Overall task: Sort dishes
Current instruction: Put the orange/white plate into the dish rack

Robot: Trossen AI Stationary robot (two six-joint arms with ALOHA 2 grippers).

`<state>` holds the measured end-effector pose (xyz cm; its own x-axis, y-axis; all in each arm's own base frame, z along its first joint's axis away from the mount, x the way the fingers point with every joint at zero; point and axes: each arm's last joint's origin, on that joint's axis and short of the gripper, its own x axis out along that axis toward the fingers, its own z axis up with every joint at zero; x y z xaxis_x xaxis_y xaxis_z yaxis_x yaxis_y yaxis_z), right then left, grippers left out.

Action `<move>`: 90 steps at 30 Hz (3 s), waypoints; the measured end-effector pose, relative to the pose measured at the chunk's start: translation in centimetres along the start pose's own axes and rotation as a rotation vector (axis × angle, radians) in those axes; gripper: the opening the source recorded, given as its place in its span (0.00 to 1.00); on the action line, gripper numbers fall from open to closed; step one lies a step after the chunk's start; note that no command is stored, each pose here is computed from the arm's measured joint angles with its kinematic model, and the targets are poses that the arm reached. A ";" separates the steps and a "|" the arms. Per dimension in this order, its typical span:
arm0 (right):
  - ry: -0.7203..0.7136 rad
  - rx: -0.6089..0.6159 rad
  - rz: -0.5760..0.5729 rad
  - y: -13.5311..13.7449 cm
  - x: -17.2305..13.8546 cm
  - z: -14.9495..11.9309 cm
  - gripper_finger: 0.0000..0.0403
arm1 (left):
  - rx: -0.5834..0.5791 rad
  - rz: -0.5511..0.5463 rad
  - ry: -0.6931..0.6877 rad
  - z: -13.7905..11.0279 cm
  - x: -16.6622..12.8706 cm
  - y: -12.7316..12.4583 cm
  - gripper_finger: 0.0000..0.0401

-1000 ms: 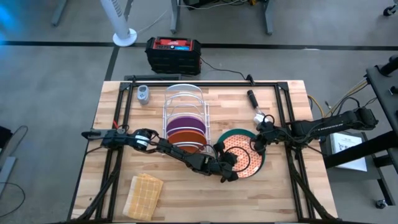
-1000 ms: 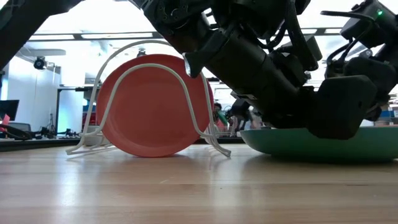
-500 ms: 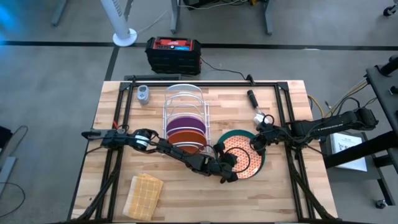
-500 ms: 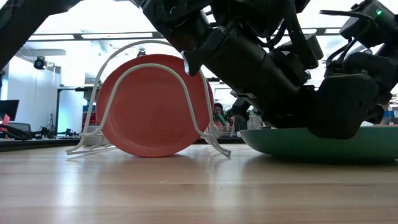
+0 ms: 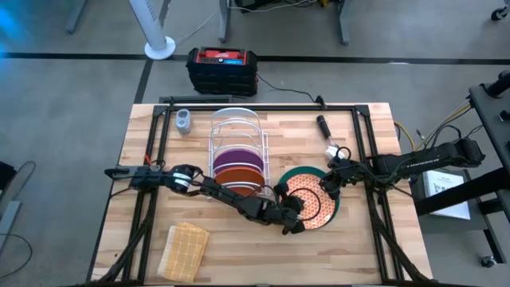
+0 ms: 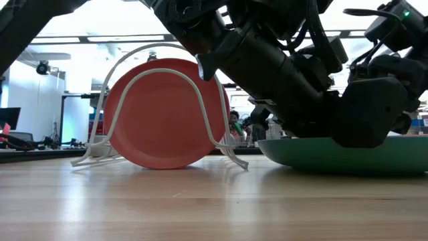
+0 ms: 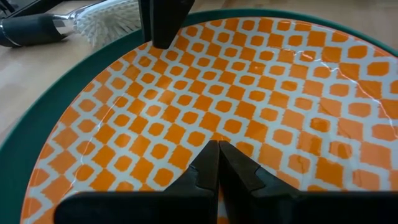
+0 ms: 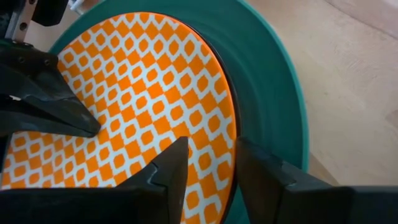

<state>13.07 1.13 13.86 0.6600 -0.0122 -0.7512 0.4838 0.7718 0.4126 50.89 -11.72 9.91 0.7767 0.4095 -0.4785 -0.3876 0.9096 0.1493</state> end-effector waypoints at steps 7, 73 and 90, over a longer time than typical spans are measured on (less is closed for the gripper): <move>-0.005 -0.001 -0.003 -0.2 0.2 -0.2 0.29 | -0.003 0.003 0.001 0.1 0.2 0.2 0.00; -0.087 -0.269 -0.093 -0.7 0.5 -0.2 0.02 | -0.055 -0.004 -0.022 0.8 1.6 2.0 0.00; -0.071 -0.272 -0.090 -0.4 0.1 0.1 0.00 | -0.057 -0.021 -0.042 1.0 1.6 1.9 0.00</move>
<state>13.00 0.80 13.64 0.6648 -0.1256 -0.7363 0.3769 0.9075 0.1854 51.88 -9.24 10.35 0.8048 0.3939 -0.4440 -0.3975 0.9132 0.0897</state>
